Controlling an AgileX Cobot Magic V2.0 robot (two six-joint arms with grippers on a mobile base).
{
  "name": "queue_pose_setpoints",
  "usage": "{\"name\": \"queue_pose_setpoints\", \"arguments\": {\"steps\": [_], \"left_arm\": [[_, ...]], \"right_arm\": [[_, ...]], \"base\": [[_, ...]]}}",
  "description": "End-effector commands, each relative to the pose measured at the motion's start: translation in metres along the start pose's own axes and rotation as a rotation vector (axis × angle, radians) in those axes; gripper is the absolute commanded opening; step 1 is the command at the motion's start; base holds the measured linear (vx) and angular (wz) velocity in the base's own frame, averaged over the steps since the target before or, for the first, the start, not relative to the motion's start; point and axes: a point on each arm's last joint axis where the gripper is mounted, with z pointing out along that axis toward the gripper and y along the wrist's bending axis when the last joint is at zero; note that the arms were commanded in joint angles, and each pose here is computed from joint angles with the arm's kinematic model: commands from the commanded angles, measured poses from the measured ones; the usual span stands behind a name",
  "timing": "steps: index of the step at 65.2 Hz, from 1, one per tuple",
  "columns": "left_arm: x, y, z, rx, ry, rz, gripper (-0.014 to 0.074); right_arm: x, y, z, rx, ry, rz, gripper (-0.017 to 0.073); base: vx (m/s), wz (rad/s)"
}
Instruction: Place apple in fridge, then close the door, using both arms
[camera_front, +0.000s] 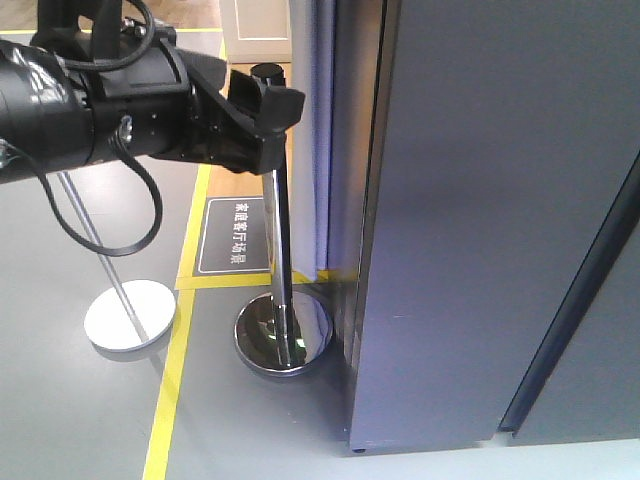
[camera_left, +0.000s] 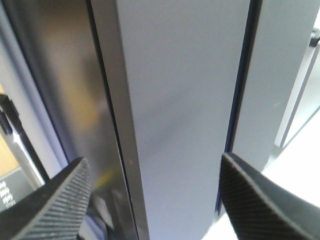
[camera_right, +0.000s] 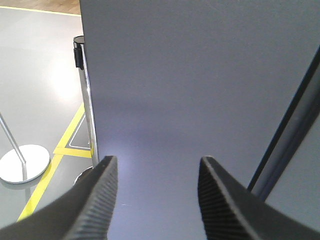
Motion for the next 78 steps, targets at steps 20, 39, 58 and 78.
{"name": "queue_pose_setpoints", "arguments": {"steps": [20,39,58,78], "left_arm": [[-0.021,-0.001,-0.014,0.015,-0.139,-0.011,-0.0008],[-0.016,0.025,-0.072,-0.100,-0.230,-0.015,-0.0007],[0.083,0.046,-0.134,-0.246,-0.283,-0.059,-0.0007],[0.144,0.041,-0.168,-0.298,-0.317,-0.055,-0.0007]], "right_arm": [[-0.015,-0.001,-0.007,0.020,-0.105,0.020,-0.0014],[-0.017,0.007,-0.040,0.034,-0.188,-0.023,-0.0008],[0.044,0.013,-0.044,0.049,-0.164,0.024,-0.0008],[0.101,0.015,-0.030,0.047,-0.094,0.032,-0.0008]], "base": [[0.00,0.00],[0.00,0.00],[0.00,0.00],[0.00,0.00]]}}
